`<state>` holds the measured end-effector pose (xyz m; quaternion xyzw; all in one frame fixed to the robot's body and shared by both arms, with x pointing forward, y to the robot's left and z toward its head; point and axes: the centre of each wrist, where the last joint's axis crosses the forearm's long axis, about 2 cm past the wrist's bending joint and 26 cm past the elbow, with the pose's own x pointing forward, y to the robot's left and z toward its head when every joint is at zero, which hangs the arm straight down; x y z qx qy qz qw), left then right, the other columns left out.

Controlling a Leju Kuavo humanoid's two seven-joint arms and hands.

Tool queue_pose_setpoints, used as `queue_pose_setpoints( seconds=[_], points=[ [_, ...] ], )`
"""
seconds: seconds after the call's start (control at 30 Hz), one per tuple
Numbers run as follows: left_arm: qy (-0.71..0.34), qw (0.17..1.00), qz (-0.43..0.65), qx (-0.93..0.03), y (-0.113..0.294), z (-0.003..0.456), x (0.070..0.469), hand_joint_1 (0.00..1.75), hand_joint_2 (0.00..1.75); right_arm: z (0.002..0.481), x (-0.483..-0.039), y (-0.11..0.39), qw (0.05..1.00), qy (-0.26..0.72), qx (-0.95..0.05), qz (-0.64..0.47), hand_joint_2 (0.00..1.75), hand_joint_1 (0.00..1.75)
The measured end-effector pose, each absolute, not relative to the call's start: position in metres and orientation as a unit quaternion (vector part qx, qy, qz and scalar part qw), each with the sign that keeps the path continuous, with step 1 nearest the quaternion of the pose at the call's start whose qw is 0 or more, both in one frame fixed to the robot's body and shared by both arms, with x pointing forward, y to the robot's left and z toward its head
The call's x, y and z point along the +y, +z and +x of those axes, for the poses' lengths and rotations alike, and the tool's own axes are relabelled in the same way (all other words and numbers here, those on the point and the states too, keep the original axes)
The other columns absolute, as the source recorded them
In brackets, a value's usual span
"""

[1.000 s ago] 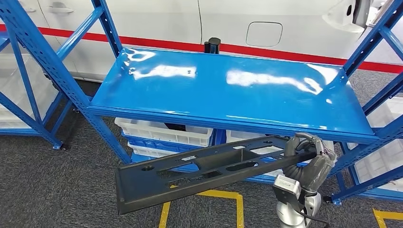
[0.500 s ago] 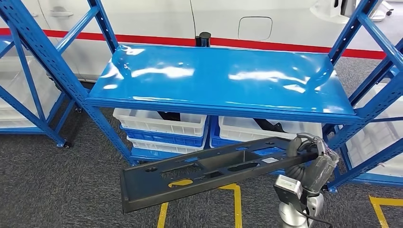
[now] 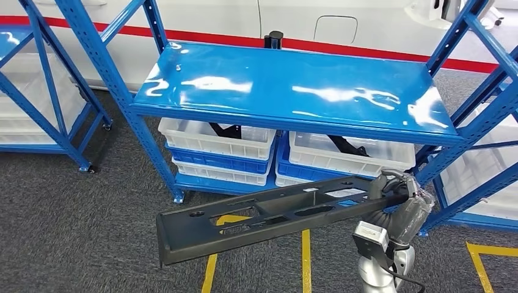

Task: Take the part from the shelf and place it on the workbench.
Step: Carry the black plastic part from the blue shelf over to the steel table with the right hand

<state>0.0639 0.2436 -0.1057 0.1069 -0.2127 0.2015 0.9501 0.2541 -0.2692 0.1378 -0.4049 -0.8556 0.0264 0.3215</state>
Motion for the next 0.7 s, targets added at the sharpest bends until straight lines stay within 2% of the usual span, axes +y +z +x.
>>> queue_pose_setpoints(
  seconds=[0.7],
  points=[
    [0.190,0.952,0.104,-0.214,-0.106,0.062,0.246,0.00,0.00,0.257,-0.284,0.119,0.358,0.018,-0.846,-0.395,1.75,1.75]
  ],
)
